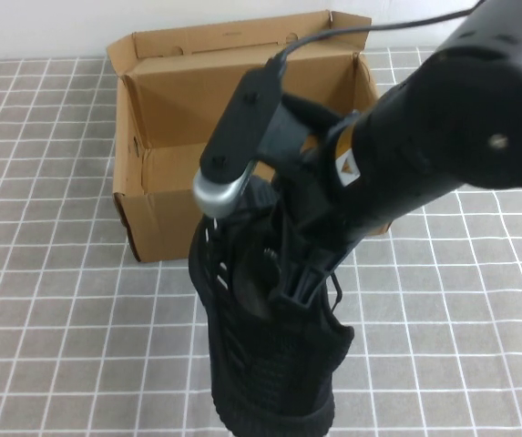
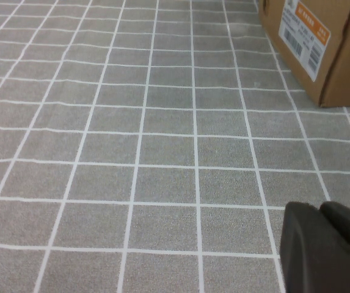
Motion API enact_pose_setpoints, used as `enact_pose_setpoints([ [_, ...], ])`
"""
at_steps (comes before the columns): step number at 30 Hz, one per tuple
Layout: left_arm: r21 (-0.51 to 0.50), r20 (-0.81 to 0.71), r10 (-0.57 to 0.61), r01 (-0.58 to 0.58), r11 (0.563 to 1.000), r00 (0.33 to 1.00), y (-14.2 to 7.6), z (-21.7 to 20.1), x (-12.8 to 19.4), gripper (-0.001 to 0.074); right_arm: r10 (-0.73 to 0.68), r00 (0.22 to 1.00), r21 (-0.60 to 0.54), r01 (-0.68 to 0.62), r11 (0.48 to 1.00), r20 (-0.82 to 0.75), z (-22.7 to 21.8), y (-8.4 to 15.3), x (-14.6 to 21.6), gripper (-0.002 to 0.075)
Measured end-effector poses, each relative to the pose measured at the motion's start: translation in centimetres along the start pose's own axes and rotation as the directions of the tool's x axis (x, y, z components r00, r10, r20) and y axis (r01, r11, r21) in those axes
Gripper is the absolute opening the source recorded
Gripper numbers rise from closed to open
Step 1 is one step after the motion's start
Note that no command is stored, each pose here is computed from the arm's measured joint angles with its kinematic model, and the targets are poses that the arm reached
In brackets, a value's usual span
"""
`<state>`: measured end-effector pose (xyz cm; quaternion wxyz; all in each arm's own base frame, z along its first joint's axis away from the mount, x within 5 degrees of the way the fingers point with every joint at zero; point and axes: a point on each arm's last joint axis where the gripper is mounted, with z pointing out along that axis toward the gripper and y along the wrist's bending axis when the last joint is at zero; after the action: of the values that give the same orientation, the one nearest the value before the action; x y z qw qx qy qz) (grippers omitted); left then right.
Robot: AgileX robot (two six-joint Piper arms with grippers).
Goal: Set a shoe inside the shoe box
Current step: Pick up the shoe from the table, then hand over the shoe
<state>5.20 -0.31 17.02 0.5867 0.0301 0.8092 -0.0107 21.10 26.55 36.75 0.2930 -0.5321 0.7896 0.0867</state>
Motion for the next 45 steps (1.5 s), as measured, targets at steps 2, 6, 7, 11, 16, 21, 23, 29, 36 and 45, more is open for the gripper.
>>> enact_pose_setpoints([
  [2, 0.000, 0.000, 0.000, 0.000, 1.000, 1.000, 0.0, 0.0, 0.0, -0.0002, 0.007, 1.000, 0.004, -0.007, 1.000, 0.014, -0.6, 0.0, -0.1, 0.0022],
  [6, 0.000, 0.000, 0.000, 0.000, 1.000, 1.000, 0.0, 0.0, 0.0, -0.0002, 0.022, 1.000, 0.006, -0.022, 1.000, 0.023, -1.2, -0.1, -0.3, 0.0022],
  [7, 0.000, 0.000, 0.000, 0.000, 1.000, 1.000, 0.0, 0.0, 0.0, -0.0003, 0.023, 0.999, 0.006, -0.024, 1.000, 0.022, -1.3, -0.1, -0.3, 0.0022],
  [11, 0.000, 0.000, 0.000, 0.000, 1.000, 1.000, 0.0, 0.0, 0.0, -0.0002, 0.025, 0.999, 0.014, -0.025, 1.000, 0.044, -2.1, -0.3, -0.9, 0.0022],
  [16, -0.001, 0.000, 0.004, -0.004, 1.000, 1.000, 0.0, 0.0, 0.0, -0.0002, 0.029, 0.997, 0.020, -0.031, 0.999, 0.068, -2.7, -0.4, -1.3, 0.0022],
  [21, -0.005, 0.094, 0.016, -0.015, 1.000, 0.995, 0.0, 0.0, -0.9, -0.0002, 0.029, 0.998, 0.022, -0.031, 0.999, 0.063, -2.7, -0.5, -1.3, 0.0022],
  [23, 0.028, 0.164, -0.101, 0.098, 0.995, 0.981, -0.1, -0.1, -1.5, -0.0002, 0.046, 0.997, 0.022, -0.048, 0.999, 0.065, -2.8, -0.5, -1.3, 0.0022],
  [29, 0.102, 0.335, -0.305, 0.287, 0.952, 0.892, 0.0, -0.6, -3.2, -0.0003, 0.082, 0.991, 0.042, -0.086, 0.995, 0.106, -4.0, -0.9, -2.1, 0.0022],
  [36, 0.131, 0.309, -0.358, 0.333, 0.934, 0.881, -0.1, -1.1, -4.2, -0.0002, 0.117, 0.991, 0.061, -0.122, 0.991, 0.071, -4.0, -1.4, -3.0, 0.0022],
  [45, 0.131, 0.043, -0.150, 0.143, 0.981, 0.988, -0.9, -2.5, -12.9, -0.0002, 0.211, 0.977, 0.101, -0.213, 0.972, 0.031, -3.1, -2.2, -4.2, 0.0022],
])
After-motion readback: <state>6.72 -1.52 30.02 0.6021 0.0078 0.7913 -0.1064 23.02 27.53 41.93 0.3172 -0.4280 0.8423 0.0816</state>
